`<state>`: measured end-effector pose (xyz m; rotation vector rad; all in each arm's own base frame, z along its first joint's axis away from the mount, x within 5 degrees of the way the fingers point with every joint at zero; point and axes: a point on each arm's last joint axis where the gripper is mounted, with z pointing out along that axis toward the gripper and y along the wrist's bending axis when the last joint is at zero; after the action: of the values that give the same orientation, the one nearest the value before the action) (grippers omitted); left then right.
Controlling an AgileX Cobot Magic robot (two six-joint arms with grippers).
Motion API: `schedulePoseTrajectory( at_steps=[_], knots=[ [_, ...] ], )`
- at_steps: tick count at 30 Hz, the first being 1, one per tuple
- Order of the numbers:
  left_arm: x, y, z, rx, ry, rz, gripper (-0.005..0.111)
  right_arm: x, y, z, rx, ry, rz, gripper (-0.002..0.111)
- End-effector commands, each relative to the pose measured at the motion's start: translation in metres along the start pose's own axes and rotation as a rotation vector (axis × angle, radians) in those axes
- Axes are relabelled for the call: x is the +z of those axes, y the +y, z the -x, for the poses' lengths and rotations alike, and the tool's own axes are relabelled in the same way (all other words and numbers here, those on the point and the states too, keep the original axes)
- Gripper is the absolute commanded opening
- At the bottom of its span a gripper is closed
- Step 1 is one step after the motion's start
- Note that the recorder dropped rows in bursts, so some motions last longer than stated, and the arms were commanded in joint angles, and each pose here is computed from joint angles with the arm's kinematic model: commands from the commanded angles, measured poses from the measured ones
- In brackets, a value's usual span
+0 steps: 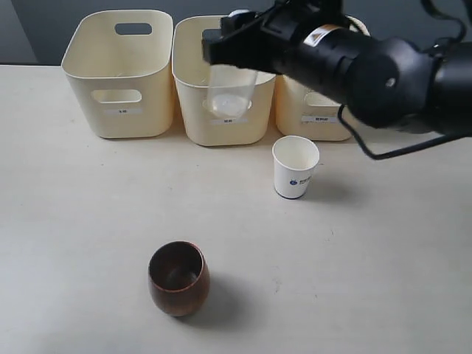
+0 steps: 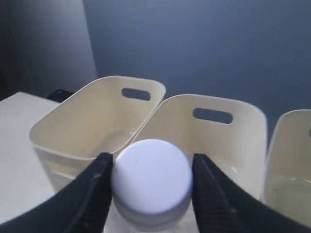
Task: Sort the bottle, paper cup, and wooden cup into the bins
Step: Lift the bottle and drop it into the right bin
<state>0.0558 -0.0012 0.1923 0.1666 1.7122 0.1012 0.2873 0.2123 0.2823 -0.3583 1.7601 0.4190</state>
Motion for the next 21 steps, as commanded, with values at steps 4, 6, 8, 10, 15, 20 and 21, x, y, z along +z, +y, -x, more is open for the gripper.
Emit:
schedulePoseTrajectory(
  at_steps=[4, 6, 8, 10, 15, 20, 21],
  knots=[
    [0.000, 0.000, 0.000, -0.004, -0.005, -0.003, 0.000, -0.012, -0.051, 0.027, 0.035, -0.105, -0.164, -0.001],
    [0.000, 0.000, 0.000, -0.004, -0.005, -0.003, 0.000, -0.013, -0.060, 0.031, 0.043, -0.139, -0.205, -0.001],
    [0.000, 0.000, 0.000, -0.004, -0.005, -0.003, 0.000, -0.015, -0.072, 0.034, 0.055, -0.173, -0.253, -0.001],
    [0.000, 0.000, 0.000, -0.004, -0.005, -0.003, 0.000, -0.016, -0.081, 0.038, 0.055, -0.209, -0.294, -0.001],
    [0.000, 0.000, 0.000, -0.004, -0.005, -0.003, 0.000, -0.019, -0.104, 0.040, 0.061, -0.236, -0.372, -0.001],
    [0.000, 0.000, 0.000, -0.004, -0.005, -0.003, 0.000, -0.005, -0.123, 0.021, 0.057, -0.191, -0.431, -0.001],
    [0.000, 0.000, 0.000, -0.004, -0.005, -0.003, 0.000, -0.002, -0.127, 0.017, 0.051, -0.190, -0.448, -0.001]
  ],
)
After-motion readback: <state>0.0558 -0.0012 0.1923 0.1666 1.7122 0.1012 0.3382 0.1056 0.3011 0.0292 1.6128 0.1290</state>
